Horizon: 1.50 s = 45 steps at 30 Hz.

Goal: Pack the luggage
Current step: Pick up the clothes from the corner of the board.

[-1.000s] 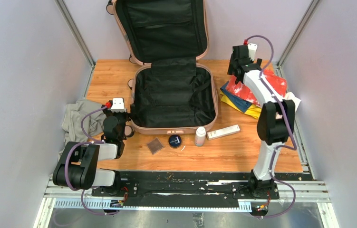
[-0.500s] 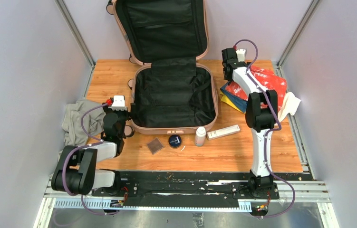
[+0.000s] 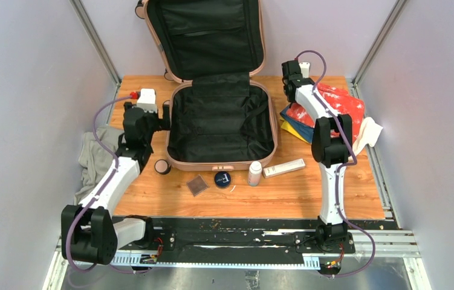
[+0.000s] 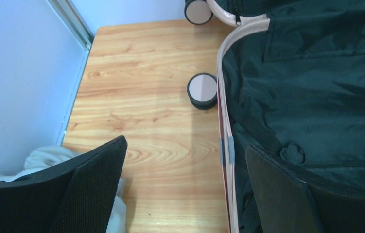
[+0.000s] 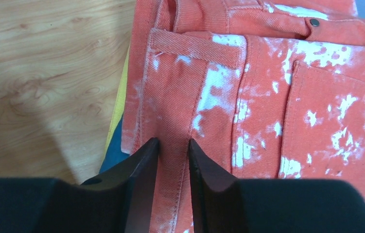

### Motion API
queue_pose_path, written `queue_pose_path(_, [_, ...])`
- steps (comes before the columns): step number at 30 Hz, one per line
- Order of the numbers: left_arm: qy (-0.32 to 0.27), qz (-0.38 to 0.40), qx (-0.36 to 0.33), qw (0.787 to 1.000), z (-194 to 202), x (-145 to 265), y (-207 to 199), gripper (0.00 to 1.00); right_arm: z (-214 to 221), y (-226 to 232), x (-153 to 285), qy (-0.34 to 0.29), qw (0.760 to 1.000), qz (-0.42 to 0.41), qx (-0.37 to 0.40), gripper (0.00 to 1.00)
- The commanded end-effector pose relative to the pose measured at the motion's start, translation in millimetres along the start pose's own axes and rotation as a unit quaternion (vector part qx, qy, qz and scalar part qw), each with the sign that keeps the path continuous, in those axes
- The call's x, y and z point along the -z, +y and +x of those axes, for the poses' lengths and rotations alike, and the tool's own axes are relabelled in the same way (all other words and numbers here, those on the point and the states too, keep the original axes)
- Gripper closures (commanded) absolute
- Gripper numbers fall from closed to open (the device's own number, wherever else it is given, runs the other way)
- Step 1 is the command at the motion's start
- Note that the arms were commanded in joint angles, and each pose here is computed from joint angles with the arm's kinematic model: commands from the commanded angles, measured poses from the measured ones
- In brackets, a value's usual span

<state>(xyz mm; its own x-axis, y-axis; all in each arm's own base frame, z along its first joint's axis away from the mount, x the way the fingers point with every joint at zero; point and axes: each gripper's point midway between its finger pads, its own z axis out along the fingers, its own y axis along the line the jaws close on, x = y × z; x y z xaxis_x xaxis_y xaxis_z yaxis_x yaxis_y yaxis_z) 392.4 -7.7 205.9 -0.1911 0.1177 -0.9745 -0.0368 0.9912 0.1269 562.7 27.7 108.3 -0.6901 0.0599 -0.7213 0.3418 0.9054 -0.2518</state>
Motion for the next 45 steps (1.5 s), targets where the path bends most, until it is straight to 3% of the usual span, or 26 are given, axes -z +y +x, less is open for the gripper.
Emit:
queue_pose_path(1, [0.111, 0.014, -0.01, 0.994, 13, 11, 0, 0.0, 4, -10, 13, 0.021, 0.999, -0.03, -0.009, 0.6])
queue_pose_path(4, [0.12, 0.023, -0.013, 0.992, 4, 15, -1, 0.0, 0, -14, 22, 0.015, 0.999, -0.028, -0.011, 0.29])
queue_pose_path(7, [0.118, 0.03, -0.01, 0.993, -3, 19, -2, 0.0, -8, -21, 31, -0.003, 1.0, 0.004, -0.009, 0.14])
queue_pose_path(12, [0.128, 0.043, -0.006, 0.991, -6, 22, -6, 0.0, -19, -14, 26, -0.016, 0.999, 0.027, 0.008, 0.07])
queue_pose_path(19, [0.128, 0.046, 0.001, 0.991, -6, 19, -9, 0.0, -22, -7, -2, -0.011, 0.998, 0.059, 0.029, 0.07])
queue_pose_path(27, [0.127, 0.05, 0.004, 0.991, -8, 20, -10, 0.0, 12, -10, -25, 0.036, 0.998, 0.054, 0.015, 0.22])
queue_pose_path(29, [0.126, 0.051, 0.005, 0.991, -9, 22, -10, 0.0, 14, -13, -24, 0.042, 0.998, 0.046, 0.006, 0.33])
queue_pose_path(33, [0.128, 0.047, 0.001, 0.991, -6, 26, -8, 0.0, 2, -20, -11, 0.032, 0.999, 0.029, -0.018, 0.69])
queue_pose_path(35, [0.13, 0.044, -0.002, 0.991, -5, 27, -7, 0.0, -6, -25, -4, 0.023, 0.999, 0.018, -0.028, 0.79])
queue_pose_path(39, [0.134, 0.042, -0.006, 0.99, -4, 31, -5, 0.0, -19, -34, 13, 0.011, 0.998, -0.014, -0.059, 0.85])
queue_pose_path(43, [0.128, 0.04, -0.01, 0.991, -9, 37, -2, 0.0, -29, -37, 29, -0.006, 0.994, -0.061, -0.088, 1.0])
queue_pose_path(45, [0.124, 0.04, -0.011, 0.991, -12, 40, -1, 0.0, -37, -42, 41, -0.014, 0.991, -0.083, -0.105, 1.0])
